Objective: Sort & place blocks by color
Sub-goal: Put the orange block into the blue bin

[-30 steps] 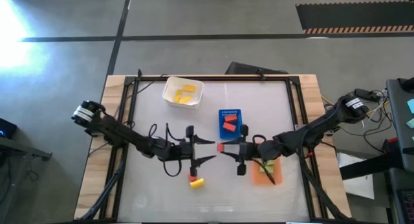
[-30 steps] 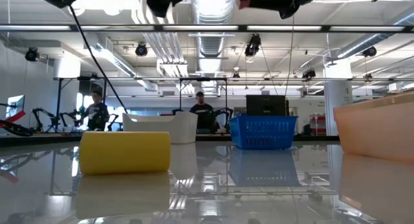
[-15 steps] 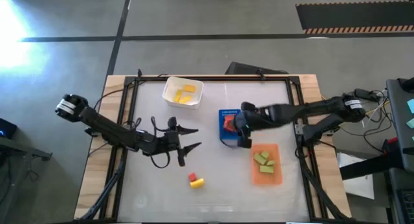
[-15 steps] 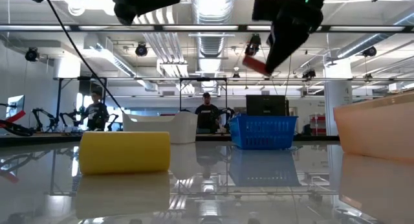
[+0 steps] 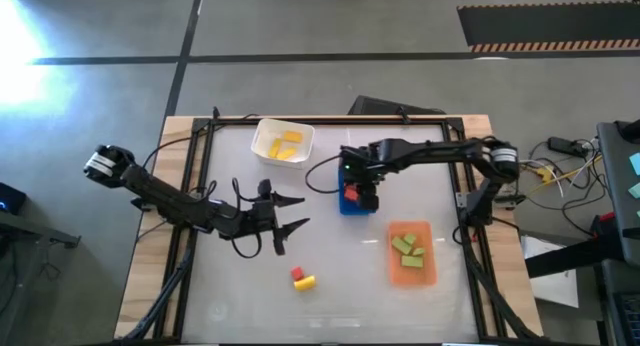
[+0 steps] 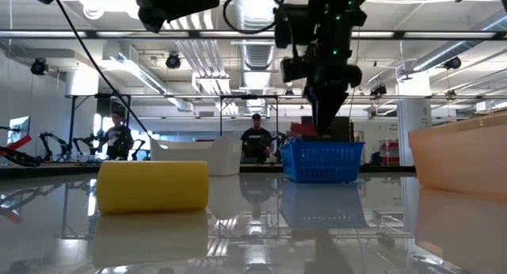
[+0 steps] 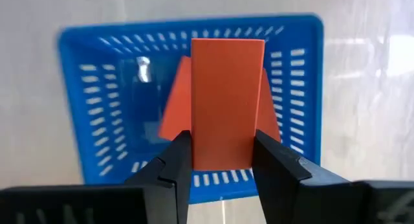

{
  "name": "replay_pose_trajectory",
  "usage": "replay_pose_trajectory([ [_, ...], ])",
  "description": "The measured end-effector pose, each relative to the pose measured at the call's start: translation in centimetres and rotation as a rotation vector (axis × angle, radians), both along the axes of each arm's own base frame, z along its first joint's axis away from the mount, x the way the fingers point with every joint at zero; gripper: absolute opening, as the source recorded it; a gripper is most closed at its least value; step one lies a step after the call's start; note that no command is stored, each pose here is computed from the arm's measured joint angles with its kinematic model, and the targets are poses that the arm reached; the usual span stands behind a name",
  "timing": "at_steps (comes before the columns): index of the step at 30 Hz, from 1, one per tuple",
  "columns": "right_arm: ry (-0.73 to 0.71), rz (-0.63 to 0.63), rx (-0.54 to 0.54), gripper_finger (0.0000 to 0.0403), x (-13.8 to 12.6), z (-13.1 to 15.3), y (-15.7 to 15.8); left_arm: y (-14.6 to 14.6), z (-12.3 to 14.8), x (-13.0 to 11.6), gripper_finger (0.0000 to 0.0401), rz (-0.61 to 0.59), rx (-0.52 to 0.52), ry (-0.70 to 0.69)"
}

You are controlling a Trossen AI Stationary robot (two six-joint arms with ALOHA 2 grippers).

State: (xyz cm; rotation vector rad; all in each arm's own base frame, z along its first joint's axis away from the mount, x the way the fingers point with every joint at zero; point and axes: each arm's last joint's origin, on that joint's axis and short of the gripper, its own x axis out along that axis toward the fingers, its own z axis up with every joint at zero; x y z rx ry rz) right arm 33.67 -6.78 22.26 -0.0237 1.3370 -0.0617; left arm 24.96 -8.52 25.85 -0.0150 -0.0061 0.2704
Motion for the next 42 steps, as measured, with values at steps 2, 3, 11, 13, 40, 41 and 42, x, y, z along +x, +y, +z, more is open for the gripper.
replay_pose_trajectory([
  [2, 0.045, -0.005, -0.018, 0.0114, 0.3, -0.6, -0.4, 0.0, 0.0, 0.0, 0.0222, 0.0, 0.001, 0.0],
  [3, 0.059, -0.005, -0.027, 0.0114, 0.5, -0.9, -0.5, 0.0, 0.0, 0.0, 0.0222, 0.0, 0.001, 0.0],
  [11, 0.117, -0.002, -0.069, 0.0114, 1.2, -2.6, -1.2, 0.0, 0.0, 0.0, 0.0222, 0.001, 0.003, 0.0],
  [13, 0.131, -0.005, -0.097, 0.0114, 1.3, -2.8, -1.3, 0.0, 0.0, 0.0, 0.0222, 0.0, 0.003, 0.001],
  [40, -0.131, -0.049, -0.083, 0.0161, -1.4, 4.7, 4.5, -1.7, -0.6, -0.6, 0.0222, -0.071, 0.018, 0.058],
  [41, -0.15, -0.041, -0.078, 0.0158, -1.7, 5.0, 5.2, -1.8, -0.6, -0.7, 0.0222, -0.076, 0.02, 0.062],
  [42, -0.17, -0.032, -0.071, 0.0156, -1.9, 5.3, 6.0, -2.0, -0.7, -0.7, 0.0222, -0.082, 0.022, 0.067],
])
